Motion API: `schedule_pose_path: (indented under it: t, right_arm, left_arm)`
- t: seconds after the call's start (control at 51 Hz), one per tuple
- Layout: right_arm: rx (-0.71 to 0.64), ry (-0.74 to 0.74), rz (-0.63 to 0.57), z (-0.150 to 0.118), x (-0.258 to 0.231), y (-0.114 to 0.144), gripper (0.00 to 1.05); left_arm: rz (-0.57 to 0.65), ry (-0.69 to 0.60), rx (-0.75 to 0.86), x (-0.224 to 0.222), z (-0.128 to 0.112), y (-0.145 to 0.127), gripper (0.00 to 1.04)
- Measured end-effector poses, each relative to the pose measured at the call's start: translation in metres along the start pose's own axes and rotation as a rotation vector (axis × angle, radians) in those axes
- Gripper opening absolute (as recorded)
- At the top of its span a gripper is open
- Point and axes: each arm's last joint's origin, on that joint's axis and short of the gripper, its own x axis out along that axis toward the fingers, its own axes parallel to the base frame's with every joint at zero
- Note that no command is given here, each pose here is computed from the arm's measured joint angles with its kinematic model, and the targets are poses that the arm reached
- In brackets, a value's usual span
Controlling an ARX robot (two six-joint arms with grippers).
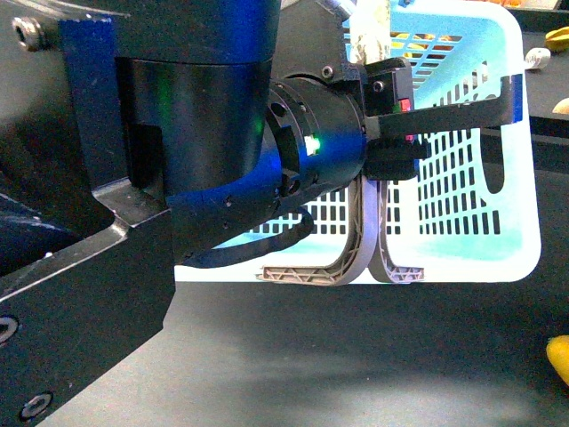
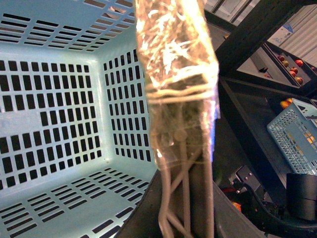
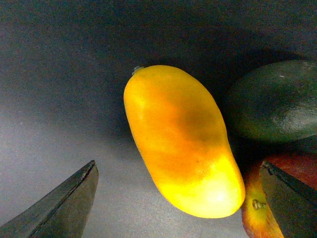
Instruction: Pick mango with right arm and hold basket with left
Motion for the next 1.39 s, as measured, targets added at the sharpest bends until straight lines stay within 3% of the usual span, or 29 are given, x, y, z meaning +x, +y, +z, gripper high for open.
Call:
schedule_pose_path:
  t: [0.961,1.196,1.392]
  right_arm:
    - [-0.052,0.066,0.007,0.002,0.044,0.005,0.97]
    - [-0.054,0.059,0.002,0.003,0.044,0.006,0.71]
    - [-0.044,0.062,0.022,0.002,0.041,0.006,0.64]
  left_arm:
    - [0.0,0.0,0.0,0.0,0.0,0.0,0.06]
    - [0.0,0.0,0.0,0.0,0.0,0.0,0.06]
    - [0.0,0.0,0.0,0.0,0.0,0.0,0.06]
